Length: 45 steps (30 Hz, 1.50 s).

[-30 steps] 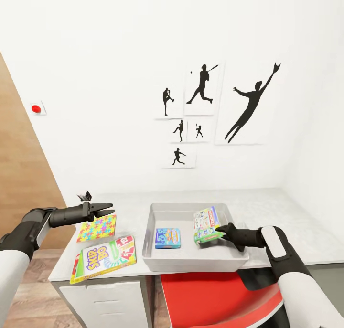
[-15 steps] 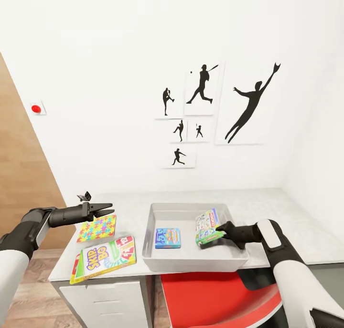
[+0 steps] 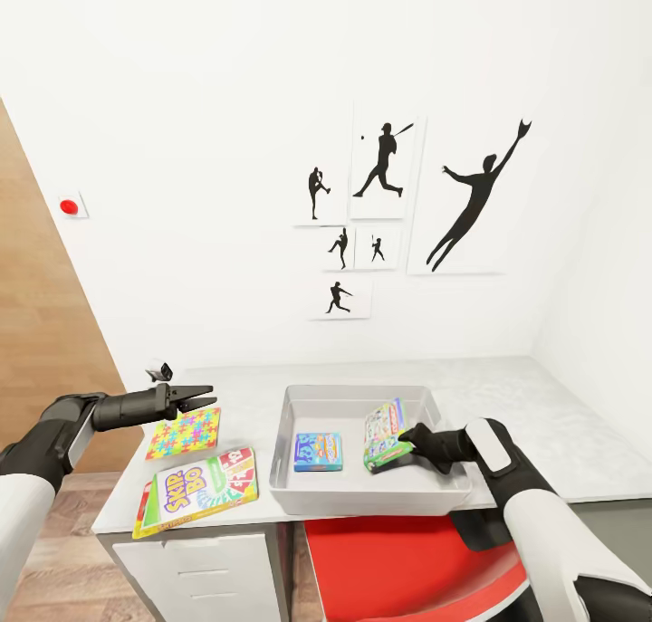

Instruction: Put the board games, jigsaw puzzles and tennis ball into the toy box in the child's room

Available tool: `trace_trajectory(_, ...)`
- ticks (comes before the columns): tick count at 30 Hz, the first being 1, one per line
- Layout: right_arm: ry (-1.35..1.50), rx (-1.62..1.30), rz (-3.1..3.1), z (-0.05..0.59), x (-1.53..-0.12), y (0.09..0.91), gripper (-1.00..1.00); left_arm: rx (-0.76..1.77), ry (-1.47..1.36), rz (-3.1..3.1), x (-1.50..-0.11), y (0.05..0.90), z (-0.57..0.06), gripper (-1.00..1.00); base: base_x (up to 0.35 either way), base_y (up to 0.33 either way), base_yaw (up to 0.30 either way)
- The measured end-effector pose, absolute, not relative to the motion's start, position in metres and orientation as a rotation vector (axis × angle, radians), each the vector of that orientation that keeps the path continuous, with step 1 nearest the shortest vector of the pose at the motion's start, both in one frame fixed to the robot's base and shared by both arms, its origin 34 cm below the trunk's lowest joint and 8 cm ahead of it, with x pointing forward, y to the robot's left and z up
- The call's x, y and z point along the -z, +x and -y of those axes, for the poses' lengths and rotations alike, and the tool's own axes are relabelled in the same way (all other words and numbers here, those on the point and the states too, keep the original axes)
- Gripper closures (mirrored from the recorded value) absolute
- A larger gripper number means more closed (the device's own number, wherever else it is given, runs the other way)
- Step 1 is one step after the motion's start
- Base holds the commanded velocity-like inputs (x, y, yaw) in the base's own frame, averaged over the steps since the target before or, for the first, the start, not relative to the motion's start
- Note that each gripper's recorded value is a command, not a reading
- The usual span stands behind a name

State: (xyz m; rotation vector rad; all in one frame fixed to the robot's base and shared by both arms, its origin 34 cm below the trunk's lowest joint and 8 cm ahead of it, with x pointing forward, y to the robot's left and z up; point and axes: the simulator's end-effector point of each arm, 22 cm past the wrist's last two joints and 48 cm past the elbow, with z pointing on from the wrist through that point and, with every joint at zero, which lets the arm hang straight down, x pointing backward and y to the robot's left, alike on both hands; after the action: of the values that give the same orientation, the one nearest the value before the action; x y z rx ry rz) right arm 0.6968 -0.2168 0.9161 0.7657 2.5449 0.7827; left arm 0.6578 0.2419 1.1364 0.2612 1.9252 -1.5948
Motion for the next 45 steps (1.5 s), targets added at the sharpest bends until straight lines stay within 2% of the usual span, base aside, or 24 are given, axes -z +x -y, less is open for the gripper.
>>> trace_trajectory(23,0.724,-0.747,-2.554,0.213,-0.917,0.699,1.00,1.593,0.260,-1.926,-1.136,0.658,-0.243,-1.00,0.000,0.000,0.000)
trace_trajectory(24,0.723,-0.746,-2.554,0.213,-0.917,0.699,-1.00,1.593,0.260,-1.926,-1.136,0.658,-0.243,-1.00,0.000,0.000,0.000)
trace_trajectory(45,0.715,-0.715,-2.600,0.212,-0.903,0.690,-1.00,1.594,0.260,-1.927,-1.136,0.658,-0.243,-1.00,0.000,0.000,0.000)
